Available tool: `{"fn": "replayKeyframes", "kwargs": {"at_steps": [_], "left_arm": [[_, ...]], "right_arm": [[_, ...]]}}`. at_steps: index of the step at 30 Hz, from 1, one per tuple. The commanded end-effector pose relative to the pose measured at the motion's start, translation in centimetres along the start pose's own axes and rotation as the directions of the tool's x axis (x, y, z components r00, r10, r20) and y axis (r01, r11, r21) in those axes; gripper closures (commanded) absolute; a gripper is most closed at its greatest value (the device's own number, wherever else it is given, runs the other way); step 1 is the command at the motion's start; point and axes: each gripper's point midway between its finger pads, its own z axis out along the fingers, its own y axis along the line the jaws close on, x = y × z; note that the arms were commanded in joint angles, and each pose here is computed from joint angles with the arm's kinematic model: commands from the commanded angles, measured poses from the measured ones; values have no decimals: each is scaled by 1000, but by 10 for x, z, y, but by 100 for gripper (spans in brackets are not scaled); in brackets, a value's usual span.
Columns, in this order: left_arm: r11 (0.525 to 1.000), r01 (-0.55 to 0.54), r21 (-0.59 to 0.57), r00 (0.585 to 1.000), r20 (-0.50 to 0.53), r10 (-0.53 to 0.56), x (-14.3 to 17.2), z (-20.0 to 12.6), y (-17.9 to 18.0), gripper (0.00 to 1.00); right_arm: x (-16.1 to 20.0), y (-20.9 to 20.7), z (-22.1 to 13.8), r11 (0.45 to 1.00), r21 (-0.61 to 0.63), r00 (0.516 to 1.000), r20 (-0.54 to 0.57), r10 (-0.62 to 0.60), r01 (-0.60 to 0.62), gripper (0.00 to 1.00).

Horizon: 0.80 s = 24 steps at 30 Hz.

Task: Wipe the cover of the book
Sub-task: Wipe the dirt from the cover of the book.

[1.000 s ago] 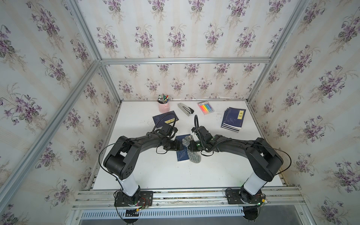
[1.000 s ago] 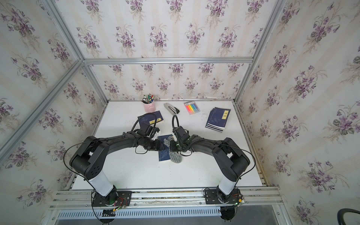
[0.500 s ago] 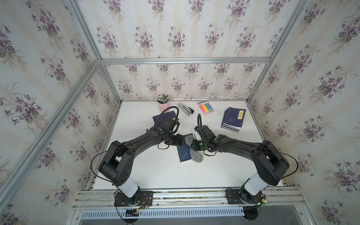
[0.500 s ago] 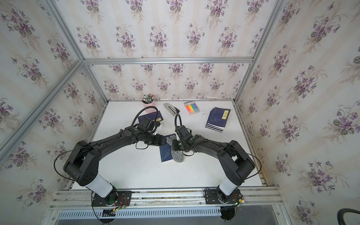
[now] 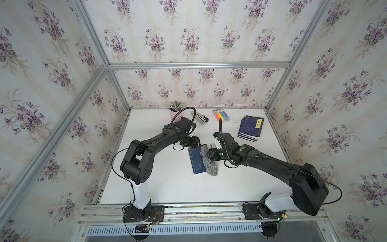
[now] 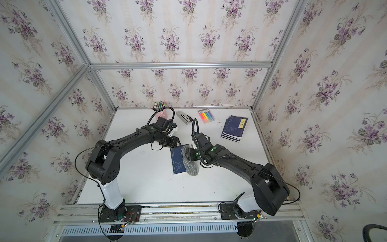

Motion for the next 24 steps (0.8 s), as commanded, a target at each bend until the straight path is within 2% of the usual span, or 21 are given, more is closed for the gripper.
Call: {"fn": "replayKeyframes", "kwargs": {"at_steps": [1,5,8,13,16,18,21,24], "left_arm": [[999,-39,24,999,-24,39,3,2,-3,33],[999,-36,19,998,-59,37,10,11,3,33],[1000,-6,15,996,-92,7,22,21,10,33],[998,54,13,993,-108,-52,39,26,27,32],[997,71,16,992,-103,-68,42,24,33,33],[997,73,24,993,-93,-70,40,23,33,32],[997,74,36,993,-99,-70,41,26,32,32],[995,81,51,991,-109,-75,43,32,32,33]], "right_arm": [[3,-7,-9,998,41,999,5,-53,53,42],[-6,15,-14,995,-50,994,61,-85,89,41],[-13,17,-3,993,-55,993,75,-96,101,39],[-15,16,35,993,-36,994,10,-109,110,38],[-15,3,56,994,36,994,-36,-104,106,39],[-11,-1,66,992,60,992,-74,-103,108,43],[-8,0,70,993,51,990,-98,-98,104,58],[-10,-2,68,992,65,989,-105,-101,108,80]]}}
